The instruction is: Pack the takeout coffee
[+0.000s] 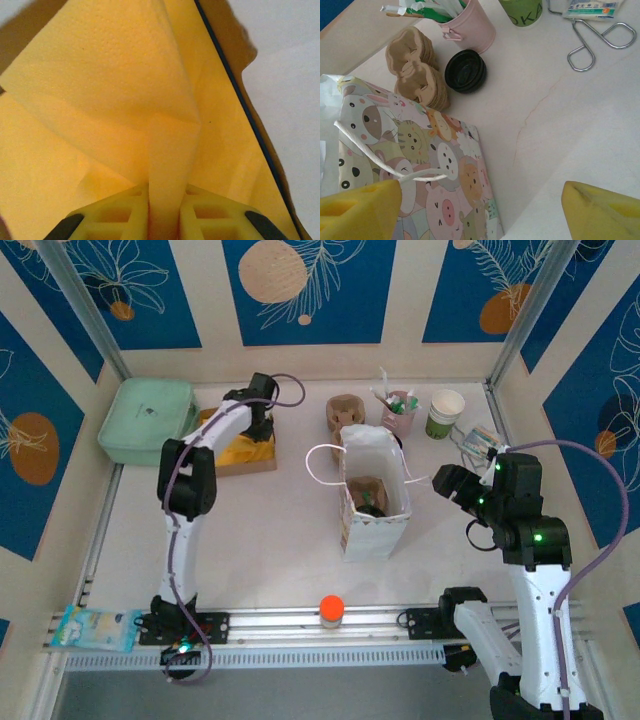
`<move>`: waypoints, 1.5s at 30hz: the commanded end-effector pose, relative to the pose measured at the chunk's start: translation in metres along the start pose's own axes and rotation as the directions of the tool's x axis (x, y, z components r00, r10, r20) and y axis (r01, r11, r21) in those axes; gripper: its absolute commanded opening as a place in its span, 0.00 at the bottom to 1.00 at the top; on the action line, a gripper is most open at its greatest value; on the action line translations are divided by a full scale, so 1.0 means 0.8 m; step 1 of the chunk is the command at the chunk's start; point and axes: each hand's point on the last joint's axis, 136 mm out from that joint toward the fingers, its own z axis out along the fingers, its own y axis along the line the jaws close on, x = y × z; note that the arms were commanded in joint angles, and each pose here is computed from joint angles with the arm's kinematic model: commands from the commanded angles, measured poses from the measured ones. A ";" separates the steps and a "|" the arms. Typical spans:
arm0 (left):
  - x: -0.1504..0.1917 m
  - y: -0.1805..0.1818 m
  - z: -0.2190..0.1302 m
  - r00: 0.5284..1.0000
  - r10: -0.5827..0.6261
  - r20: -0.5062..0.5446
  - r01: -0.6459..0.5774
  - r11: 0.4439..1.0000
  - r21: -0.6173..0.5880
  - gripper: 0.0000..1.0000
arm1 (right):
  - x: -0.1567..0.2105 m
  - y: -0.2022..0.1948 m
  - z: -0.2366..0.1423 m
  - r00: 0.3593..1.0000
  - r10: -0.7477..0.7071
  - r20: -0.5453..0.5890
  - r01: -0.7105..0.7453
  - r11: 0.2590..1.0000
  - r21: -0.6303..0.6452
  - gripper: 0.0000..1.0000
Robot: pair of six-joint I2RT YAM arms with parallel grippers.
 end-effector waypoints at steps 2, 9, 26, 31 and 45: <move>-0.015 0.020 -0.040 0.999 -0.020 0.050 0.020 1.000 -0.013 0.20 | 0.002 0.001 -0.006 1.000 -0.003 0.005 0.003 1.000 -0.006 0.84; -0.012 0.021 -0.041 0.999 -0.022 0.043 0.022 1.000 -0.006 0.20 | 0.003 0.000 -0.007 1.000 -0.006 0.006 0.006 1.000 -0.006 0.84; -0.020 0.031 -0.066 0.994 -0.072 0.088 0.070 0.997 0.019 0.10 | 0.003 0.003 -0.007 1.000 -0.002 0.006 0.002 1.000 -0.014 0.84; -0.026 0.042 -0.089 0.983 -0.131 0.130 0.123 0.990 0.066 0.06 | 0.003 0.003 -0.008 1.000 -0.006 0.006 0.007 1.000 -0.013 0.84; -0.068 0.042 -0.196 0.896 -0.288 0.339 0.168 0.925 0.341 0.01 | 0.002 0.006 -0.010 1.000 -0.007 0.011 0.007 1.000 -0.026 0.84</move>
